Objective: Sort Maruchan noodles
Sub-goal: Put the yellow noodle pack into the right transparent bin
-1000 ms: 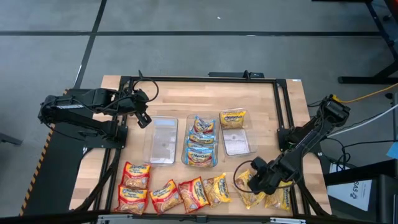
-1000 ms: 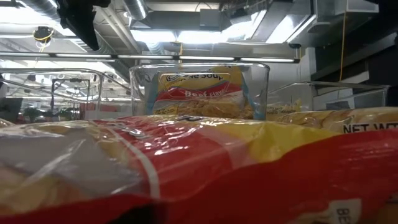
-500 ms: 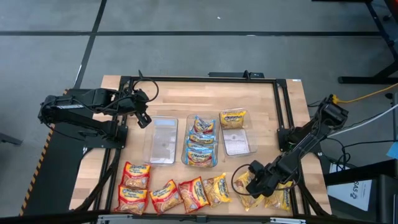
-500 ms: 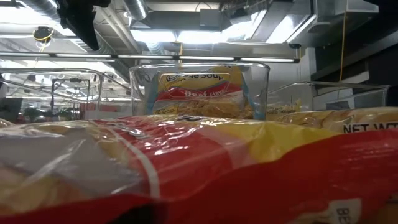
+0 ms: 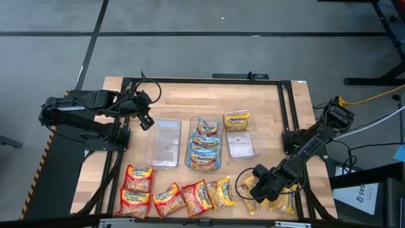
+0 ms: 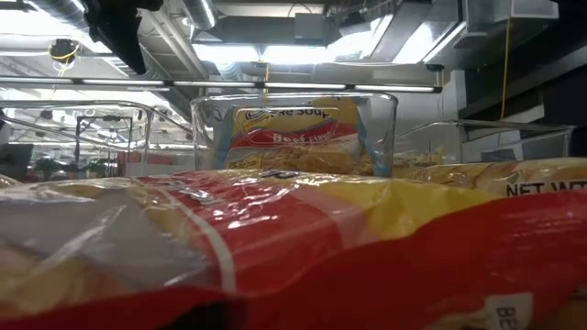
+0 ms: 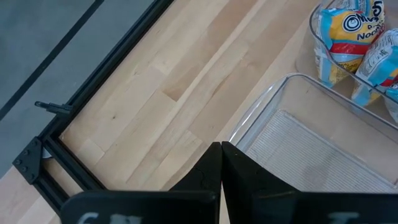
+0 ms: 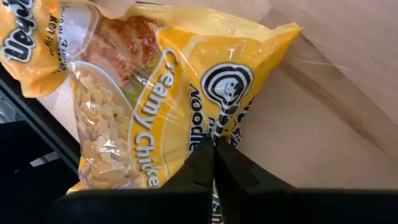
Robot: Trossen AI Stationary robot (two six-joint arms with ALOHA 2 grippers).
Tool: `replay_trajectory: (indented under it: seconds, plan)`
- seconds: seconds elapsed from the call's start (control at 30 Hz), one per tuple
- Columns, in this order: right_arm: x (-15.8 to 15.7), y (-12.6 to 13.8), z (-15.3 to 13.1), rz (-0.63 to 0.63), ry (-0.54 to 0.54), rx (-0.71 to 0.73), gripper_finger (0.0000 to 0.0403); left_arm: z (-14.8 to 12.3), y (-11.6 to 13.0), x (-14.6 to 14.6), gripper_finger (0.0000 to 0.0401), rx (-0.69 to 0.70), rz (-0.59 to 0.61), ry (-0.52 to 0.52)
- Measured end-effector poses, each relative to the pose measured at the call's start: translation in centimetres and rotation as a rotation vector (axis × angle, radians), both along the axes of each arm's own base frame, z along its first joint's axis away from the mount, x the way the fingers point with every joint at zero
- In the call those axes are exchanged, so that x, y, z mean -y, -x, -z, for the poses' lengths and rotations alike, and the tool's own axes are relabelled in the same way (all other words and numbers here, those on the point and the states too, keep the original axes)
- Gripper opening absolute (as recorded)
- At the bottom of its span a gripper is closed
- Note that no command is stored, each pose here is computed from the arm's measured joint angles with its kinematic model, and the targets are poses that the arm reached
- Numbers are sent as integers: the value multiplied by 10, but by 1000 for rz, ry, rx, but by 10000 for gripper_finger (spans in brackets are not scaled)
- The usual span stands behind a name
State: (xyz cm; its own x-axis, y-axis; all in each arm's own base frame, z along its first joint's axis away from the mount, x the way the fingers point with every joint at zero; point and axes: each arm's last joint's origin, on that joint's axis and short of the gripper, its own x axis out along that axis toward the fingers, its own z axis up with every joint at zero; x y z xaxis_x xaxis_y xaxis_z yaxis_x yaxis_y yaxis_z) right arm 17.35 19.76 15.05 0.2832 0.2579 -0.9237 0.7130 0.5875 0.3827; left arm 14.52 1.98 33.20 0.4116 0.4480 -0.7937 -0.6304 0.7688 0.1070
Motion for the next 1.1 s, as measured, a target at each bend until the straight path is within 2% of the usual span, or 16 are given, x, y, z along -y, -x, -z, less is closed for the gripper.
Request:
replay_trajectory:
  seconds: [0.23,0.53,0.73,0.93,1.0,1.1]
  plan:
    - [9,-4,-8,1,-32,-1,2,0,0,0,0,0,0,0]
    - [11,-26,-57,-126,-107,164,1,0,0,0,0,-11,18,-12]
    - [23,-43,-97,-198,7,188,0,0,0,0,0,-11,18,-13]
    - [38,-50,-150,-309,114,190,0,0,0,0,0,-11,17,-13]
    - [46,-50,-168,-307,197,212,0,0,0,0,0,-10,17,-13]
    - [60,-49,-193,-277,382,243,0,0,0,0,0,-10,17,-13]
